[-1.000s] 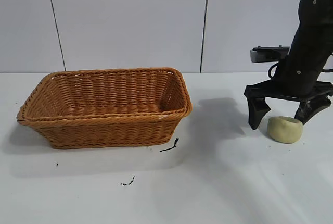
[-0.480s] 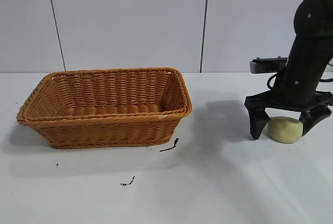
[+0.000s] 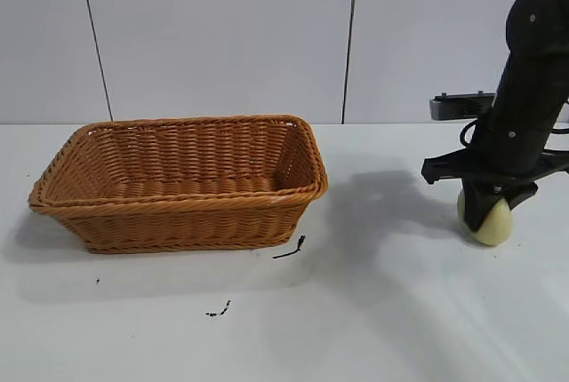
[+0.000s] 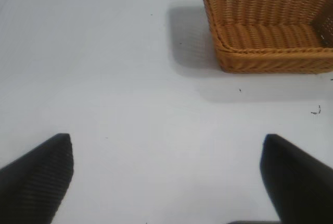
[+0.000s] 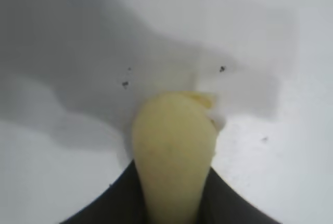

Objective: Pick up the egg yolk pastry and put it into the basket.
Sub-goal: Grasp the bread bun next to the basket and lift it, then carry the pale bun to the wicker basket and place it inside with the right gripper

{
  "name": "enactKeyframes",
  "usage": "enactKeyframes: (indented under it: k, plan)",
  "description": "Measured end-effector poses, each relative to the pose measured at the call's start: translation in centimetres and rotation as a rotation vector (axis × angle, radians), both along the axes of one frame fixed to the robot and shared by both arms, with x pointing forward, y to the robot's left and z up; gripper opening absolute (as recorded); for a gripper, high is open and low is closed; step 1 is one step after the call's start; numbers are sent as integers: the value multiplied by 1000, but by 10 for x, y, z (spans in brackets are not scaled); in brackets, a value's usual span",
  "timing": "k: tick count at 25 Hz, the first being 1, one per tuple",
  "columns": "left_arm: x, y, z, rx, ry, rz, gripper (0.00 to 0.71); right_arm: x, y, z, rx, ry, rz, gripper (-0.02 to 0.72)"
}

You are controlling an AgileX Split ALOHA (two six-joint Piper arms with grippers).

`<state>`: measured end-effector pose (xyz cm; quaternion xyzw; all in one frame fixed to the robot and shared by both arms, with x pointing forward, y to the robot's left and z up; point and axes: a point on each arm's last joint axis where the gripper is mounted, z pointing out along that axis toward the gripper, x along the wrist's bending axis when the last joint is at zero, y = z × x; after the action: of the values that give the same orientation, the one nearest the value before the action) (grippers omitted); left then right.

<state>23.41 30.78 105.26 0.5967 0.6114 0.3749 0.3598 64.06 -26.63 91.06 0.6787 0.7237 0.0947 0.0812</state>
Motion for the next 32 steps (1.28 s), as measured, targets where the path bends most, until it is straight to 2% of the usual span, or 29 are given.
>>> enactKeyframes:
  k: [4,8,12,17,24,28,32]
  plan:
    - [0,0,0,0,0,0,696,0,2,53,11,-117,8,92]
    - [0,0,0,0,0,0,696,11,12,101,15,-175,44,91]
    - [0,0,0,0,0,0,696,29,38,131,21,-219,108,90]
    - [0,0,0,0,0,0,696,45,101,156,42,-275,242,85]
    - [0,0,0,0,0,0,696,27,210,147,88,-312,463,85]
    - [0,0,0,0,0,0,696,15,255,115,94,-279,553,85]
    - [0,0,0,0,0,0,696,21,273,68,105,-248,551,85]
